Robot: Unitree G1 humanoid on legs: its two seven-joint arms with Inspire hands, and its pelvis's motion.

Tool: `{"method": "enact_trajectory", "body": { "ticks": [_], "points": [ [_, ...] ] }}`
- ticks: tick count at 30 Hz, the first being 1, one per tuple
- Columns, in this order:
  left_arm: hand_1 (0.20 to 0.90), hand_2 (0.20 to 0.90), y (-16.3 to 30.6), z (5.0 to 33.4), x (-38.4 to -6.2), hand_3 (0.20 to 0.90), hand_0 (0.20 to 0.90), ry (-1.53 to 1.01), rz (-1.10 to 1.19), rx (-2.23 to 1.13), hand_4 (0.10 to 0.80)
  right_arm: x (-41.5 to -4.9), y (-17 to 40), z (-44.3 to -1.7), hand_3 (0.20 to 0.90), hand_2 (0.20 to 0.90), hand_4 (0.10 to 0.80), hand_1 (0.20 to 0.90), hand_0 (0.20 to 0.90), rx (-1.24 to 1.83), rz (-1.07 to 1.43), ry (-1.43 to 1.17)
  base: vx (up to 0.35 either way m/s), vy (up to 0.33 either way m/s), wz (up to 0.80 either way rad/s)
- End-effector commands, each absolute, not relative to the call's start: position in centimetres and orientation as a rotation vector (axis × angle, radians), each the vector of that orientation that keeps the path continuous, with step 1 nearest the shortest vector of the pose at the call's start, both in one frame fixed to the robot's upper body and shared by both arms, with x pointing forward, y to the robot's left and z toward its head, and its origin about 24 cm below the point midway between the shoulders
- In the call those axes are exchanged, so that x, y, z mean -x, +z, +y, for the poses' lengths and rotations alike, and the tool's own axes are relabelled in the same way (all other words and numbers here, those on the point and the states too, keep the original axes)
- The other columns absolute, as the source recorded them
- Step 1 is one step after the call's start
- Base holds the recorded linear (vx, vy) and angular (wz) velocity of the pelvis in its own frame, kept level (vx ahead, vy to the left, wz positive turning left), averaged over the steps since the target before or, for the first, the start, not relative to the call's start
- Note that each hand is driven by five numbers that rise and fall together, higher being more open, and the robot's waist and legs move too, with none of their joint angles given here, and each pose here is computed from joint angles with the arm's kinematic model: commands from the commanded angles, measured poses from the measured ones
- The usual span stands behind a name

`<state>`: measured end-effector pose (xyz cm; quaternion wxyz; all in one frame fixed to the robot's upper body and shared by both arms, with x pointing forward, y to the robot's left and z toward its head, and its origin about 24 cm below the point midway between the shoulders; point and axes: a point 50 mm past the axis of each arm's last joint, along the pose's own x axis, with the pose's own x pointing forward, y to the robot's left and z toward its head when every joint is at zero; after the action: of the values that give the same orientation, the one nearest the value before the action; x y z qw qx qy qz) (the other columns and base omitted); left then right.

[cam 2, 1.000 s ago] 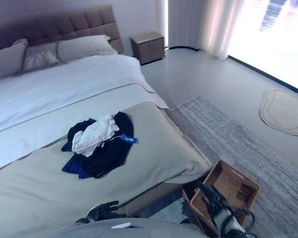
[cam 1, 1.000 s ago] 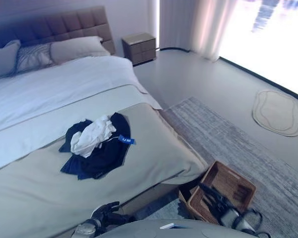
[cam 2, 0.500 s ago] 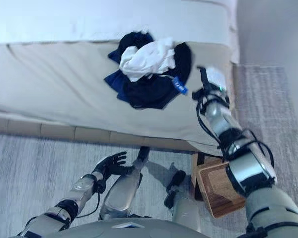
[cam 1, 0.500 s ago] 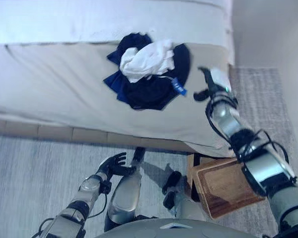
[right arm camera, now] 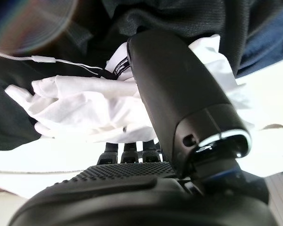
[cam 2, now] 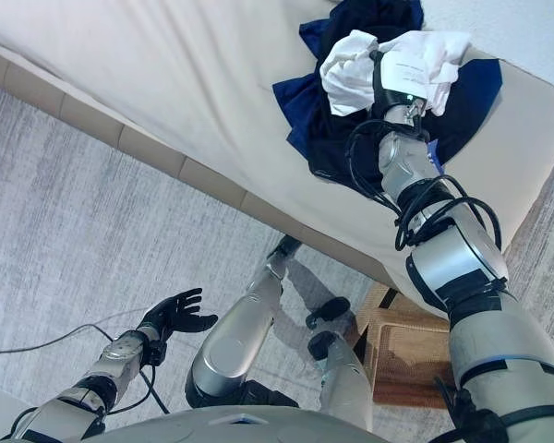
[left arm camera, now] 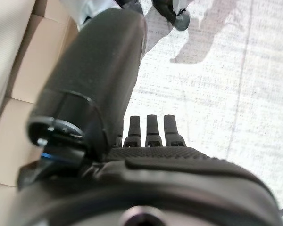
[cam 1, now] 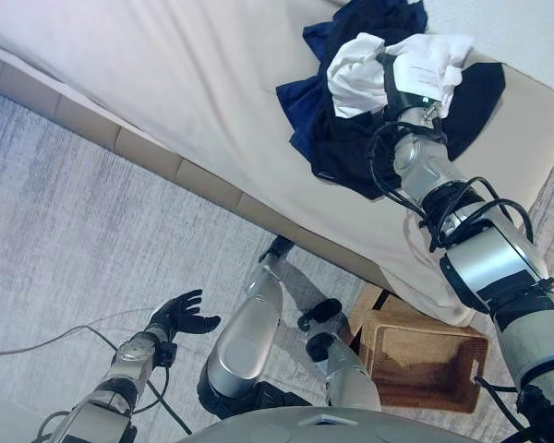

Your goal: Pick up the clothes from the bed and place them into the basket

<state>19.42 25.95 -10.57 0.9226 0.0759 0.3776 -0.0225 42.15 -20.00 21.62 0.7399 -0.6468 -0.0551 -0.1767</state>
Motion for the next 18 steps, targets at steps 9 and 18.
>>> {"method": "enact_trajectory", "body": {
  "ticks": [9,18],
  "points": [
    [0.900,0.900,-11.2,27.9,-15.9,0.900,0.900,0.020,0.805,-0.142,0.800,-41.5,30.6,-19.6,0.200,0.300,0.100,0.300,0.300,1.320,-0.356,-0.619,0.011,-0.045,0.06],
    [0.900,0.900,-12.4,29.0,-12.1,0.900,0.900,0.101,0.909,-0.171,0.800,-32.9,37.9,-19.2,0.200,0.300,0.100,0.300,0.300,0.775,-1.063,-0.768,0.065,-0.052,-0.27]
  ]
}}
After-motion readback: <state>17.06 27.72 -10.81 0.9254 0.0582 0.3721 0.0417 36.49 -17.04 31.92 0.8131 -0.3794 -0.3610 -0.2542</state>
